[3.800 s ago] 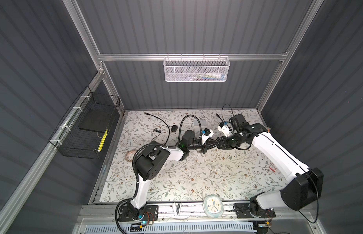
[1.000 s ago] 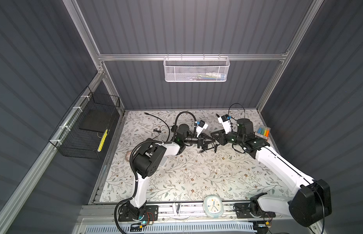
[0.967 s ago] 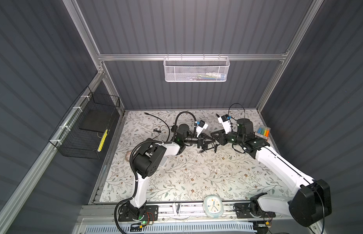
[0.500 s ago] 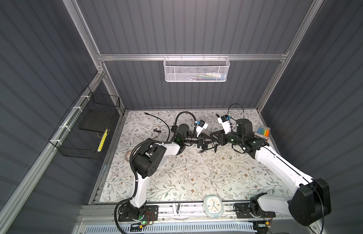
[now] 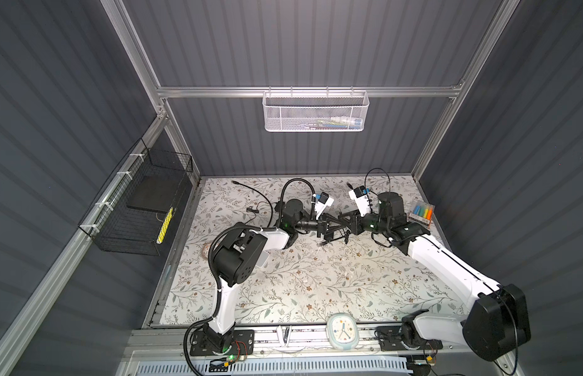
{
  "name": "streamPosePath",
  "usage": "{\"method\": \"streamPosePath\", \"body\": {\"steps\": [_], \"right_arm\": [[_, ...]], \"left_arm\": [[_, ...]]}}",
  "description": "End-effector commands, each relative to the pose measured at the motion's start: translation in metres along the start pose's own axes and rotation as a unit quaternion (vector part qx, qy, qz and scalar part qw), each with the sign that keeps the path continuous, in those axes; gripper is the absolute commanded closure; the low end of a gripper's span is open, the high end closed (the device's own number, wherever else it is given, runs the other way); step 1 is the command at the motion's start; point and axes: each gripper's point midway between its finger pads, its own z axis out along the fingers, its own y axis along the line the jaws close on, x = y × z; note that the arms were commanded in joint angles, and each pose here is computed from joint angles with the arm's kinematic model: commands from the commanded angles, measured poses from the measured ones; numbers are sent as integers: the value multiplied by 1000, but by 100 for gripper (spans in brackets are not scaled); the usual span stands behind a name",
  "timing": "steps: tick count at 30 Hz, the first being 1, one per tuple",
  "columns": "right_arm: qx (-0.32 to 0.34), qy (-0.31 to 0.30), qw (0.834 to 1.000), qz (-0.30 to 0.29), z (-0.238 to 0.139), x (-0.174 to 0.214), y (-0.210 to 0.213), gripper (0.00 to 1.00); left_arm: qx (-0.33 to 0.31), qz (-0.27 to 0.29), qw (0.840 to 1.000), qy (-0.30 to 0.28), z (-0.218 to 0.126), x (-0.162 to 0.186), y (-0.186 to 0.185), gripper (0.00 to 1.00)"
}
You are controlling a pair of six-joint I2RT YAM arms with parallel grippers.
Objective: Insert the plug into the switch port
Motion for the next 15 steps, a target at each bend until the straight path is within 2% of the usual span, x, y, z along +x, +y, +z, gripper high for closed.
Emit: {"method": "streamPosePath", "body": {"steps": [1, 7, 8, 11, 13, 15], "right_arm": [[-6, -3, 1000, -2, 3, -1, 2, 88], [-7, -8, 1000, 1, 3, -3, 2, 98], [-5, -8, 1000, 1, 3, -3, 1, 100], [20, -11, 1000, -1, -1, -6, -5, 100], [48, -12, 999, -6, -7, -9, -12, 100], [74, -15, 997, -7, -13, -13, -19, 100]], "left_arm": [[22, 28, 999, -9, 2, -19, -17, 100], [22, 28, 999, -10, 2, -19, -17, 100], [19, 26, 999, -11, 2, -19, -16, 96], [0, 23, 1000, -8, -1, -18, -9, 63], [-33, 19, 999, -2, -8, -20, 4, 43], [-92, 13, 996, 15, -19, -19, 25, 22]]}}
